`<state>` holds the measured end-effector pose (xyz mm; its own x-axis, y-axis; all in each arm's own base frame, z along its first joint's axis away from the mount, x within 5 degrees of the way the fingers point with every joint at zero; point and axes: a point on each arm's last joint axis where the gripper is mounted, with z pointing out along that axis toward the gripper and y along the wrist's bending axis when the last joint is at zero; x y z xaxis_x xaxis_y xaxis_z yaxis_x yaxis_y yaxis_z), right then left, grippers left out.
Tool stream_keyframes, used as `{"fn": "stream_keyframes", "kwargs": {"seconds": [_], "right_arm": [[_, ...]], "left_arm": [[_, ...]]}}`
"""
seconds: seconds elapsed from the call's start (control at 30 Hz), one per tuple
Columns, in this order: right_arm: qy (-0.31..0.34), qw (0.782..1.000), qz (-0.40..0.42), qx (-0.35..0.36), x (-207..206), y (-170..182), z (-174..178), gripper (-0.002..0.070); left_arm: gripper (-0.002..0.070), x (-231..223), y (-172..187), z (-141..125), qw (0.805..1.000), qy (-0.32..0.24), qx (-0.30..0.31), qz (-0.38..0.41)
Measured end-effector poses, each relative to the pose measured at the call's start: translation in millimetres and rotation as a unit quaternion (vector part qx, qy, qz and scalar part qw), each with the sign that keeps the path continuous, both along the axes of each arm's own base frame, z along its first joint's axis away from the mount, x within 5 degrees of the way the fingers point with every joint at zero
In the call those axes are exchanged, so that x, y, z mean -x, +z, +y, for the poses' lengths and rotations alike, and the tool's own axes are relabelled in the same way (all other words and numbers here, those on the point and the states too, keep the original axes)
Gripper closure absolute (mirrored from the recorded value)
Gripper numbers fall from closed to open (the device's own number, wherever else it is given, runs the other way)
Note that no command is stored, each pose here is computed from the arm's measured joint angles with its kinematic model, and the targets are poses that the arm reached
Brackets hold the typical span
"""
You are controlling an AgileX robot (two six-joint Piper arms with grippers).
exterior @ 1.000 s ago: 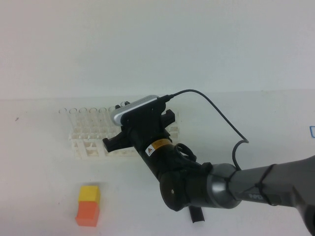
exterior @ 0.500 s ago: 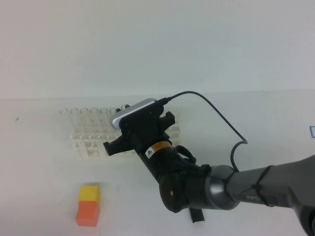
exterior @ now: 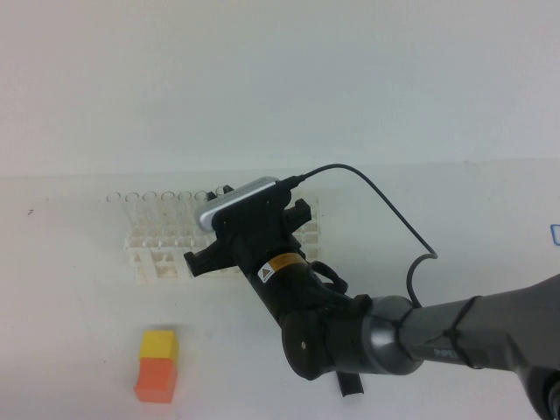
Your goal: Place the test tubes
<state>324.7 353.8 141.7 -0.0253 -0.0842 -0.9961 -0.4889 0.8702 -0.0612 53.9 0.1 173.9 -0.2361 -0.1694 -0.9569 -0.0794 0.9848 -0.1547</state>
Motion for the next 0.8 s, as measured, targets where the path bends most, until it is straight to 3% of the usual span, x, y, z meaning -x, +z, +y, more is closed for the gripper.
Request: {"fn": "stream_keyframes", "kwargs": {"seconds": [0.33,0.8], "right_arm": [[0.001,1.000,0.007,0.014,0,1,0,0.0430],[-0.008,0.997,-0.073,-0.005,4,68,-7,0.0419]], "left_arm": [[0.0676,0,0,0,1.000,0.000,0.001,0.000],[0.0676,0,0,0,1.000,0.000,0.001,0.000]]}}
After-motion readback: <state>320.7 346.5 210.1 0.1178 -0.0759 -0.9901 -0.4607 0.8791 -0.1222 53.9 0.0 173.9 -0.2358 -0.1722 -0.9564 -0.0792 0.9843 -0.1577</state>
